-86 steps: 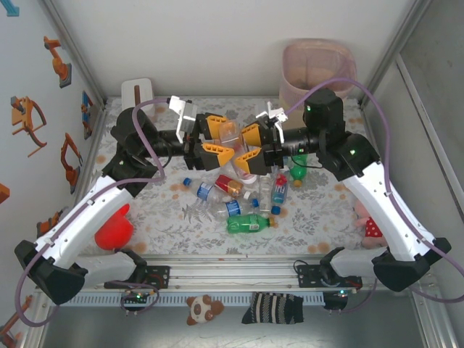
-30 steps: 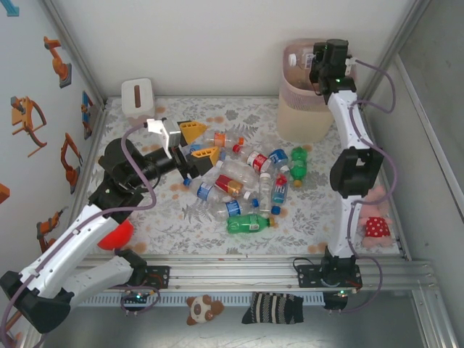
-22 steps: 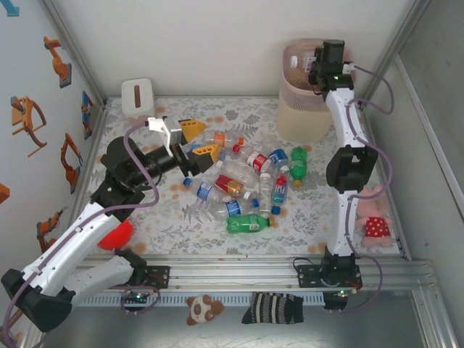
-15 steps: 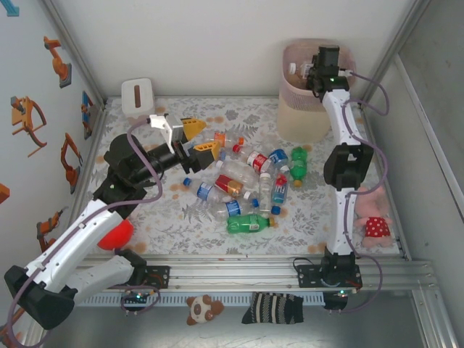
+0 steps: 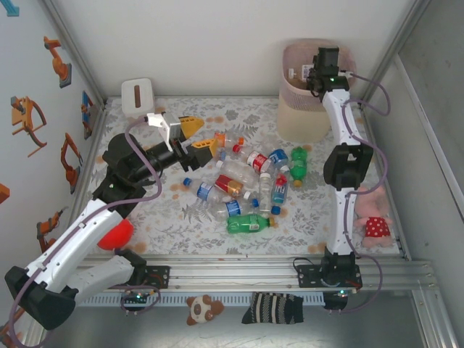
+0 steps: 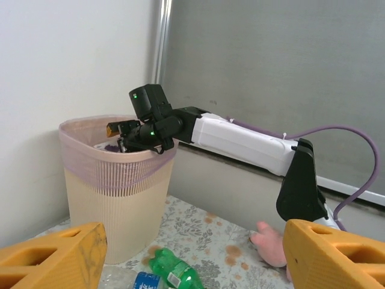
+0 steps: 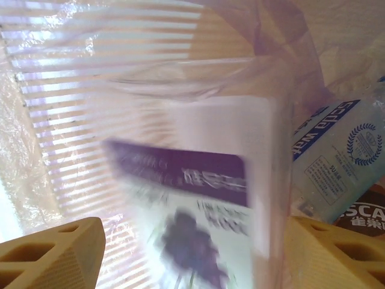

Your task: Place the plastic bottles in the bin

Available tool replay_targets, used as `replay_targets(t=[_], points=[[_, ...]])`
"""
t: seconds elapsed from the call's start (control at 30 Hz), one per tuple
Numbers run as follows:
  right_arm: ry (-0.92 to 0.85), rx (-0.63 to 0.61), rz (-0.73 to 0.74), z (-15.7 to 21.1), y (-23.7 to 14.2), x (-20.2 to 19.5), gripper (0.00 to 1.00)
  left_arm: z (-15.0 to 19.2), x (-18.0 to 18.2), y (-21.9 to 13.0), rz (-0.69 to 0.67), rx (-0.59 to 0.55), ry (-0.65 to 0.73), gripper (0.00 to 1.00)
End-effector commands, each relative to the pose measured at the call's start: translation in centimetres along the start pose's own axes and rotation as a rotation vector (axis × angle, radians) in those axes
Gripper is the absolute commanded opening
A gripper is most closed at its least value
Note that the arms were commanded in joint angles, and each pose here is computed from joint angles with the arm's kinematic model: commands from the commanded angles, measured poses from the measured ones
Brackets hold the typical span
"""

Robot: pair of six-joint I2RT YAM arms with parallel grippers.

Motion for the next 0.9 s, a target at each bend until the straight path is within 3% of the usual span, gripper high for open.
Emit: replay_targets(t=[0.0,0.17,0.33,0.7,0.87], points=[[0.001,-0.051,-0.065,-1.4,-3.8,3.4,0.8,-0.4,0.1,-0.5,-0.012,-0.02,-0.006,0.76],[-0.001,-0.056,-0.085,-1.9,-5.8,4.7,0.8,0.1,1.1,-0.7,-0.079,-0.007,-0.025,0.75],[-0.022,-0.058,-0.109,-2.4,-8.0,5.9,0.8,1.0,3.8,-0.9,-0.231,0.028,-0.058,0.74],[-0.218,-0.059,-0.205,-3.0,-13.6,9.2,0.79,4.3,9.9,-1.4,-0.546,0.255,-0.092,0.72],[-0.295,-0.05,-0.224,-3.1,-16.0,9.6,0.79,5.4,13.7,-2.4,-0.747,0.278,-0.234,0.71]])
Point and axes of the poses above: each hand's point on the last joint's axis, 136 mm out from that joint toward the fingers, its own y axis out along the fingers, its own x axis along the line the jaws close on, z = x × y, the point moved 1 cm from there along -y, back along the fingers, and after that the axes turned 11 degrees about -y, right-handed, at the moved point
